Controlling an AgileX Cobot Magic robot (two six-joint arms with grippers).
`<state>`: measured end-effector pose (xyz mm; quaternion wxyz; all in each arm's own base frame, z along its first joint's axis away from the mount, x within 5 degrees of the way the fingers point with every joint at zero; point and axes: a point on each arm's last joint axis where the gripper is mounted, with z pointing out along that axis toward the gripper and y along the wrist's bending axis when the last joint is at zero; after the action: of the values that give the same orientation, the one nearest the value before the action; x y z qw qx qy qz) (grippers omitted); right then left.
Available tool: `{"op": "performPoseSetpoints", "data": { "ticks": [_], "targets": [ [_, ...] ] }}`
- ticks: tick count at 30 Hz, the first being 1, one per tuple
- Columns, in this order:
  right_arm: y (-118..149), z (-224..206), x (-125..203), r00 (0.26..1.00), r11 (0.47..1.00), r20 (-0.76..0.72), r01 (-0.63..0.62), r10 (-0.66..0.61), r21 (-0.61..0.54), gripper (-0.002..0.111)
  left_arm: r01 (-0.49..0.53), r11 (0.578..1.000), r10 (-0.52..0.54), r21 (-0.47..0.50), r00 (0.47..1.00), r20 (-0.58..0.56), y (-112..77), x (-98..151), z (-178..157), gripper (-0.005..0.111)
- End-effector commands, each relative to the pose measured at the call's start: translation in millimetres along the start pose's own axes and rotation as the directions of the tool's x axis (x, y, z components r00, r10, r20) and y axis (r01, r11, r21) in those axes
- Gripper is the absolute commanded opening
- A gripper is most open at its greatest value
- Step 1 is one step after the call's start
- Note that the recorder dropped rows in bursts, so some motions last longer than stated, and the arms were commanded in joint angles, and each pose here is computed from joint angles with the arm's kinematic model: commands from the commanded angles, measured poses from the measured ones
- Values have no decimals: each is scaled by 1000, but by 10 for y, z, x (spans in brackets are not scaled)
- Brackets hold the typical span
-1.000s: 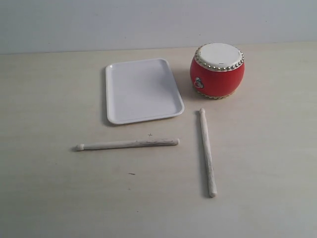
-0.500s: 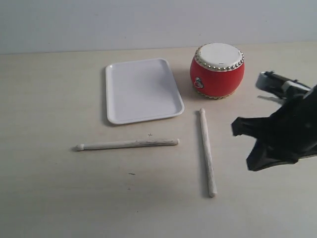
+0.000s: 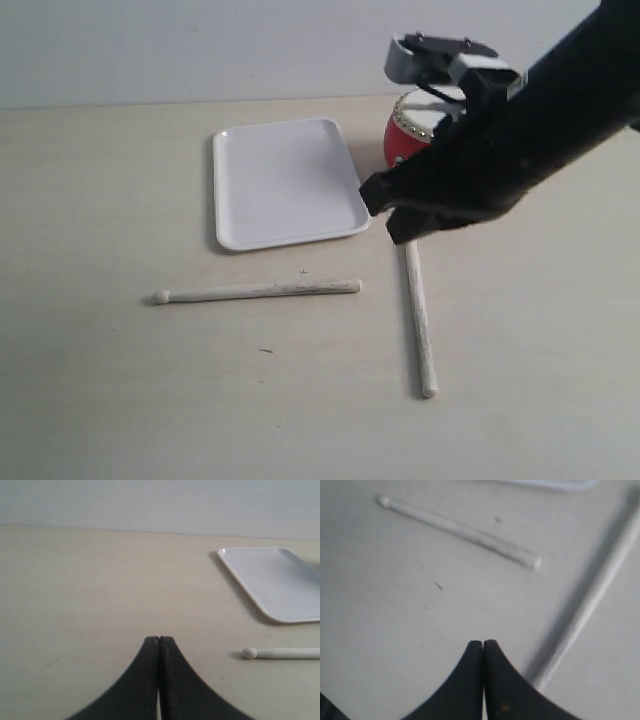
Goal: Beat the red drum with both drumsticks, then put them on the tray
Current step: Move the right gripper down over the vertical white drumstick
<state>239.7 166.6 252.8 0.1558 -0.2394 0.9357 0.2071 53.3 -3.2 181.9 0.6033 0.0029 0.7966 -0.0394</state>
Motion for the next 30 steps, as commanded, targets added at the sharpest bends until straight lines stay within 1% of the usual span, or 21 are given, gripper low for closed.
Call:
{"op": "performPoseSetpoints", "data": {
  "ticks": [1, 4, 6, 7, 8, 9, 10, 12, 13, 14, 15, 16, 17, 18, 20, 22, 25, 28, 30],
  "targets": [
    [58, -52, -299, 968, 969, 41, 248, -248, -7, 10, 2, 1000, -2, 6, 1000, 7, -3, 5, 0, 0],
    [51, 75, -445, 951, 951, -20, 307, -308, -44, 14, 2, 1000, -2, 6, 1000, 7, -3, 5, 0, 0],
    [25, 253, -539, 926, 931, -114, 349, -360, -105, 15, 2, 1000, -2, 6, 1000, 7, -3, 5, 0, 0],
    [19, 299, -562, 911, 919, -139, 372, -388, -128, 15, 2, 1000, -2, 6, 1000, 7, -3, 5, 0, 0],
    [5, 378, -598, 870, 882, -163, 441, -466, -167, 15, 2, 1000, -2, 6, 1000, 7, -3, 5, 0, 0],
    [-1, 403, -610, 850, 863, -165, 473, -500, -180, 15, 2, 1000, -2, 6, 1000, 7, -3, 5, 0, 0],
    [-22, 472, -612, 800, 812, -163, 545, -578, -207, 15, 2, 1000, -2, 6, 1000, 7, -3, 5, 0, 0],
    [-46, 543, -607, 758, 771, -160, 596, -633, -226, 15, 2, 1000, -2, 6, 1000, 7, -3, 5, 0, 0],
    [-68, 556, -615, 760, 776, -167, 596, -628, -204, 15, 2, 1000, -2, 6, 1000, 7, -3, 5, 0, 0],
    [-88, 557, -615, 794, 816, -192, 551, -577, -174, 15, 2, 1000, -2, 6, 1000, 7, -3, 5, 0, 0],
    [-116, 556, -610, 852, 883, -231, 452, -469, -126, 15, 2, 1000, -2, 6, 1000, 7, -3, 5, 0, 0],
    [-160, 551, -598, 902, 942, -276, 332, -333, -50, 15, 2, 1000, -2, 6, 1000, 7, -3, 5, 0, 0],
    [-217, 539, -571, 926, 974, -322, 222, -198, 39, 15, 2, 1000, -2, 6, 1000, 7, -3, 5, 0, 0],
    [-268, 518, -534, 927, 983, -364, 140, -87, 122, 15, 2, 1000, -2, 6, 1000, 7, -3, 5, 0, 0],
    [-334, 491, -462, 900, 972, -434, 138, -43, 191, 15, 2, 1000, -2, 6, 1000, 7, -3, 5, 0, 0],
    [-370, 530, -381, 893, 968, -448, 73, 43, 239, 15, 2, 1000, -2, 6, 1000, 7, -3, 5, 0, 0],
    [-418, 664, -273, 907, 962, -403, -8, 122, 273, 15, 2, 1000, -2, 6, 1000, 7, -3, 5, 0, 0],
    [-466, 808, -200, 930, 947, -299, -119, 212, 300, 15, 2, 1000, -2, 6, 1000, 7, -3, 5, 0, 0],
    [-491, 867, -159, 934, 937, -257, -163, 247, 309, 15, 2, 1000, -2, 6, 1000, 7, -3, 5, 0, 0]
  ]
}}
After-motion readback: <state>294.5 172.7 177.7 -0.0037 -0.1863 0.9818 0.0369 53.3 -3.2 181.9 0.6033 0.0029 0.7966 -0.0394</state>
